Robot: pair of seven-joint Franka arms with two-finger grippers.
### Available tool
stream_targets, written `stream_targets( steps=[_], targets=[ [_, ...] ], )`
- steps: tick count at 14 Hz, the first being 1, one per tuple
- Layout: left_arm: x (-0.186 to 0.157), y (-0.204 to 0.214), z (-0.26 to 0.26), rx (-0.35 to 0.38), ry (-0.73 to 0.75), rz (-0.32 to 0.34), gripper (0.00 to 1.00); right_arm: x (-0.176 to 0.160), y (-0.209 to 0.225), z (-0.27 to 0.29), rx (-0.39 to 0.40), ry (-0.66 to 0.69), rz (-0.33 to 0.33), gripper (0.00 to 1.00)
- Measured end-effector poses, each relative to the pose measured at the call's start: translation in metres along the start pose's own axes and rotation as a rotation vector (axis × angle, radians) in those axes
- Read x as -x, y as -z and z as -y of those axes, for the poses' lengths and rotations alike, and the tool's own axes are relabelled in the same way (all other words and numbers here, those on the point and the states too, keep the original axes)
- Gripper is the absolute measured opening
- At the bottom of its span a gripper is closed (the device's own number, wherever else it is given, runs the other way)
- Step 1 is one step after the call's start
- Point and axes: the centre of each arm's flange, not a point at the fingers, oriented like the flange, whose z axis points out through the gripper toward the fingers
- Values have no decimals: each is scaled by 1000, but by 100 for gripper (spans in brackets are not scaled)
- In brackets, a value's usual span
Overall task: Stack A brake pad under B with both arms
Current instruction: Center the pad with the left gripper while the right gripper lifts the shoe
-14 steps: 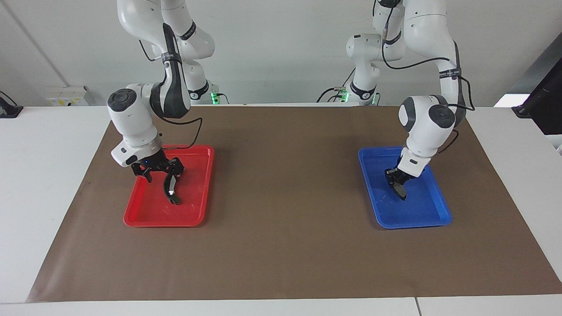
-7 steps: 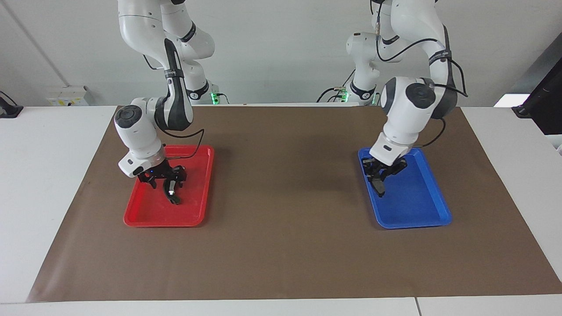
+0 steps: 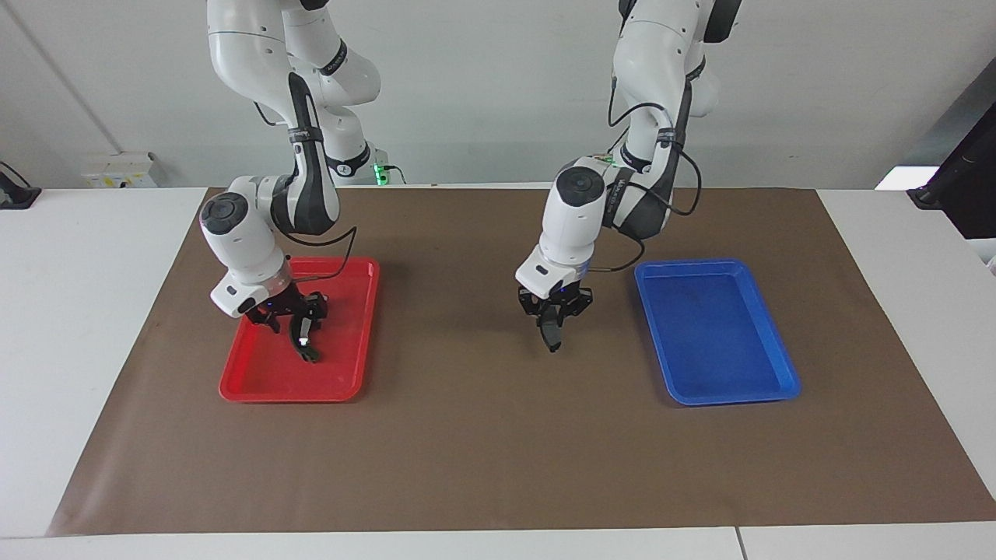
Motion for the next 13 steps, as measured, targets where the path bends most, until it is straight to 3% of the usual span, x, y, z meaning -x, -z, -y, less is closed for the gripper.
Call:
stream_targets(
  steps=[5, 7, 10, 11, 13],
  targets=[
    [20, -37, -43, 16, -62, -17, 39, 0, 0, 2, -1, 5, 4, 83],
    [24, -41, -49, 19, -72, -20, 59, 0, 0, 4, -2, 8, 7, 77],
    [21, -37, -45, 16, -66, -21, 93, -1, 2, 7, -4, 13, 16, 43],
    [17, -28, -39, 12, -54, -20, 99, -1, 3, 8, -5, 15, 19, 43],
    [-1, 14, -3, 0, 6, -11, 99, -7, 11, 12, -8, 23, 27, 43]
  ],
)
